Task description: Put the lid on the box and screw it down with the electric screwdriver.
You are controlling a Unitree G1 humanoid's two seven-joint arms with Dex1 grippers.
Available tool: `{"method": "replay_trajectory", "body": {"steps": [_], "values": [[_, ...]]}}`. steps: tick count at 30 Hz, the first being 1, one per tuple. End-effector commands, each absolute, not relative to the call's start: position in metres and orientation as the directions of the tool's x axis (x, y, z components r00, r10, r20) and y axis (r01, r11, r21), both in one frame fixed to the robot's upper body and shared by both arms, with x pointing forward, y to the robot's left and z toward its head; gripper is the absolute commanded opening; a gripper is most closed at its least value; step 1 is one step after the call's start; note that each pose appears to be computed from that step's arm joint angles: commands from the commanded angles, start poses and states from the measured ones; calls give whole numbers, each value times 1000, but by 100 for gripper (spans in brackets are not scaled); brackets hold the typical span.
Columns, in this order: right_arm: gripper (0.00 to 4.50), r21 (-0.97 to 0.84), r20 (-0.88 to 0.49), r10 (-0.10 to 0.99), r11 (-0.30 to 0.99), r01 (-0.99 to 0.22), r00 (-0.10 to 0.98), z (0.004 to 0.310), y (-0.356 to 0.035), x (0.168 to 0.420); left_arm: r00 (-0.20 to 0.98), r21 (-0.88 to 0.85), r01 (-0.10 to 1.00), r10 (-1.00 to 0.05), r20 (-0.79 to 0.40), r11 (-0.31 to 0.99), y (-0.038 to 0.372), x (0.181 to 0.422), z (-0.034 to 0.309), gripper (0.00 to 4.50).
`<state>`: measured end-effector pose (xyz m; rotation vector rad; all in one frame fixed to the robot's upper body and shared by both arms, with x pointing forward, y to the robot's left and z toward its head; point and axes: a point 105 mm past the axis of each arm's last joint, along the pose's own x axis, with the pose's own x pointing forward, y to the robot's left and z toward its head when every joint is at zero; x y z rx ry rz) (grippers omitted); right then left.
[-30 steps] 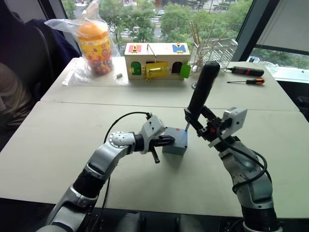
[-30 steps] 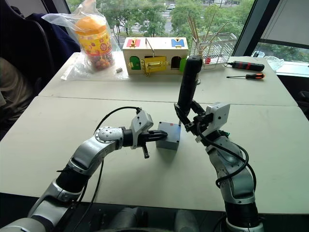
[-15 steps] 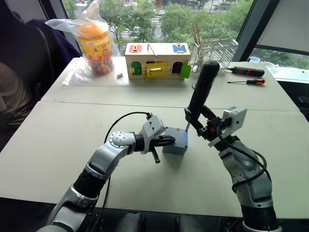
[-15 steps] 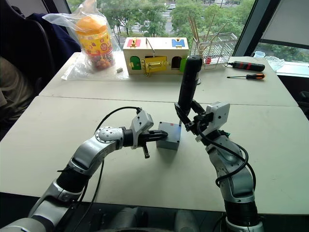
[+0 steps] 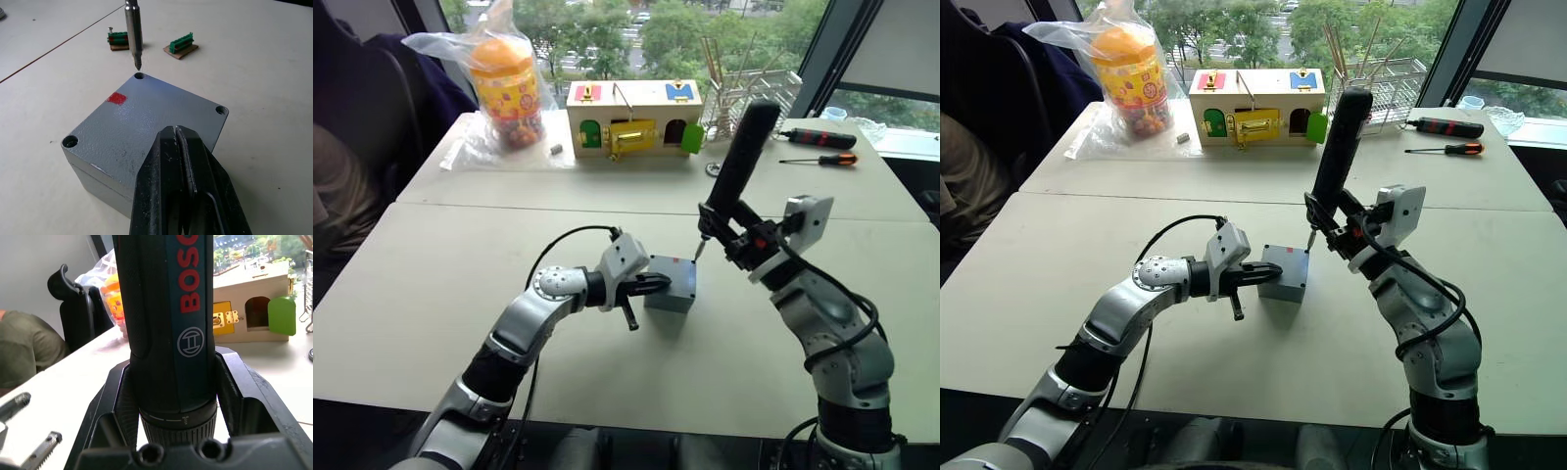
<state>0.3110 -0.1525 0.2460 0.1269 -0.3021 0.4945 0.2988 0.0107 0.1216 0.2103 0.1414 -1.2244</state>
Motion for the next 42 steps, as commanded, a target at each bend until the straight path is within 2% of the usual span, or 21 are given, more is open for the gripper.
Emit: {"method": "replay_trajectory", "body": {"steps": [1,4,7,9,12,14,15,16,21,29,35,42], "values": [[176,2,490,449,857,-516,747,306,-157,288,342,40,938,-904,-258,343,13,299,102,0],[176,55,492,427,854,-517,758,313,-162,290,368,38,930,-914,-173,367,10,301,114,0],[176,169,430,341,879,-445,836,307,-178,304,400,1,917,-916,-37,400,10,306,139,0],[176,255,342,300,882,-395,890,300,-192,312,400,-25,917,-916,32,399,11,307,157,0],[176,320,193,280,888,-330,940,290,-217,317,335,-17,942,-941,43,335,6,297,169,0],[176,265,-24,152,954,-140,988,265,-259,319,259,-6,966,-965,38,259,-4,283,174,0],[176,243,-86,111,966,-87,990,258,-273,318,236,-4,972,-971,37,236,-7,279,175,0],[176,232,-164,65,972,-26,984,249,-288,315,207,2,978,-978,29,207,-11,273,176,0],[176,173,-391,-59,976,136,918,229,-330,298,154,46,987,-988,-8,153,-23,265,173,0],[176,147,-645,-100,957,252,758,186,-370,266,149,110,983,-989,-2,148,-37,273,173,0],[176,108,-745,-103,956,272,659,163,-388,248,143,119,983,-990,-10,140,-37,267,168,0],[176,68,-795,-79,973,219,602,150,-395,242,150,107,983,-989,-15,148,-38,264,163,0]]}}
